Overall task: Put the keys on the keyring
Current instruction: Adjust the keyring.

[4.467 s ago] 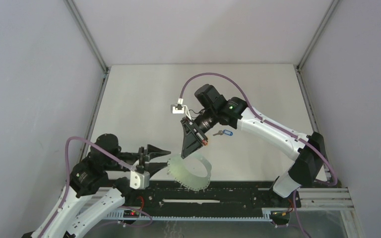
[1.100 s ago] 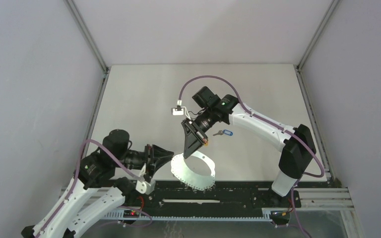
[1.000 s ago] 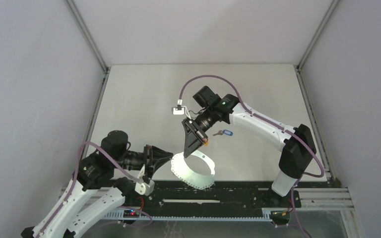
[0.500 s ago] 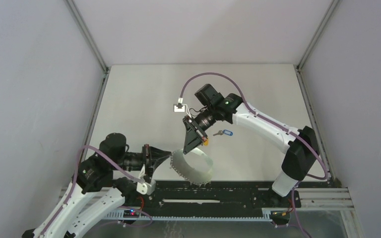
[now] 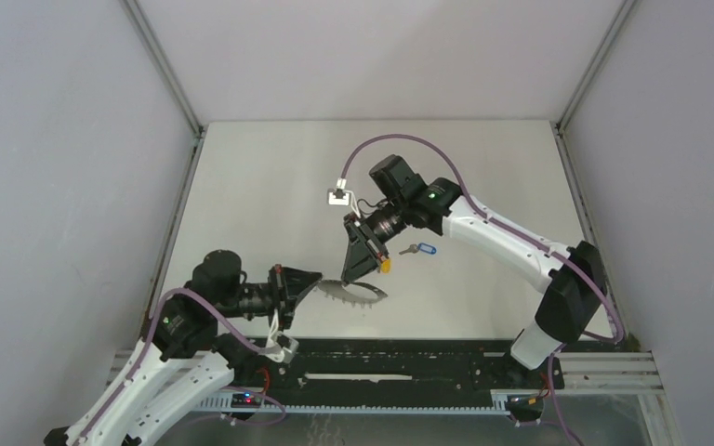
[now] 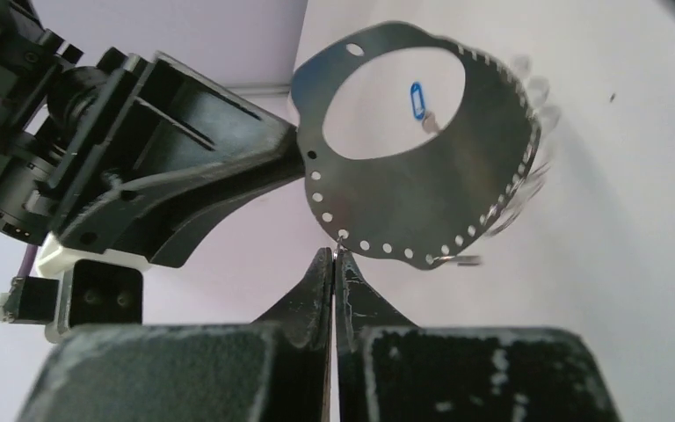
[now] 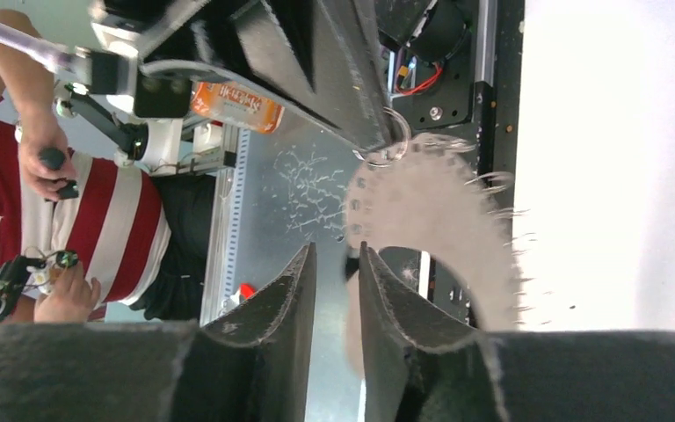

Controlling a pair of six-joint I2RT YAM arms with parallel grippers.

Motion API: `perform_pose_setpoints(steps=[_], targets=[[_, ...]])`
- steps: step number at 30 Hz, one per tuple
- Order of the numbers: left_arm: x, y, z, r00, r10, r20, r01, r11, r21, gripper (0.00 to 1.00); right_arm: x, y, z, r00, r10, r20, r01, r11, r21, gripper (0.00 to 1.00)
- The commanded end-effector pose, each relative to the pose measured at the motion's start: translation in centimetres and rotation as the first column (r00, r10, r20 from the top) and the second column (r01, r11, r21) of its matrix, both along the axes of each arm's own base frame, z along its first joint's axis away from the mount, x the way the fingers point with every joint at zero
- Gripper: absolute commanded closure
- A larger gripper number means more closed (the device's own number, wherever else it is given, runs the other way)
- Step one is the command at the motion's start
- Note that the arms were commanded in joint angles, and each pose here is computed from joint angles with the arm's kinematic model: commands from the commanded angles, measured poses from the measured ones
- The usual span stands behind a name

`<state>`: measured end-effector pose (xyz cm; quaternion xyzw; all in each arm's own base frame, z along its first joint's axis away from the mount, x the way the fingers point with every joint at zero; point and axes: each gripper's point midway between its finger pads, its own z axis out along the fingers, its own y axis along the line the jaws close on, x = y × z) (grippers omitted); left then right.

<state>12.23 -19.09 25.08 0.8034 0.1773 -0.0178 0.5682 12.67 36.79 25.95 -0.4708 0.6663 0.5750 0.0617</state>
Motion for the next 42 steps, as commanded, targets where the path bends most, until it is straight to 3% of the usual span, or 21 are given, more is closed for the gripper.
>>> perform_pose_setpoints(steps=[1,4,8,13,19,26,35,42], targets=[[1.7,-0.9,1.4,0.950,-0.044,0.309,0.046,0.999,0.001,1.00,0.3,-0.3,3.4,0.996,-0.053,0.072,0.047,0.995,0.090,0.63],[1.6,-1.5,2.4,0.896,-0.091,0.435,0.104,0.995,-0.005,1.00,0.9,-1.0,4.2,0.989,-0.100,0.104,0.088,0.989,0.117,0.54],[0.9,-2.4,3.4,0.777,-0.155,0.610,0.195,0.981,0.001,1.00,1.9,-2.1,6.0,0.974,-0.179,0.140,0.150,0.969,0.195,0.51],[-0.8,-3.7,4.7,0.638,-0.222,0.737,0.336,0.942,-0.007,1.00,2.5,-2.2,7.3,0.969,-0.215,0.124,0.178,0.950,0.256,0.49],[-1.9,-4.3,6.1,0.469,-0.268,0.841,0.450,0.893,0.034,1.00,2.0,-2.0,7.3,0.976,-0.194,0.102,0.161,0.951,0.265,0.49],[-2.5,-4.9,6.5,0.333,-0.320,0.887,0.530,0.841,0.105,1.00,0.4,-2.0,6.8,0.991,-0.124,0.051,0.107,0.960,0.257,0.51],[-2.6,-5.0,7.1,0.284,-0.305,0.909,0.547,0.830,0.107,1.00,1.1,-1.9,4.0,0.980,-0.195,-0.043,0.199,0.969,0.147,0.51],[-2.9,-4.9,7.6,0.256,-0.293,0.921,0.557,0.824,0.107,1.00,1.3,-1.4,4.0,0.974,-0.198,-0.111,0.215,0.962,0.166,0.55]])
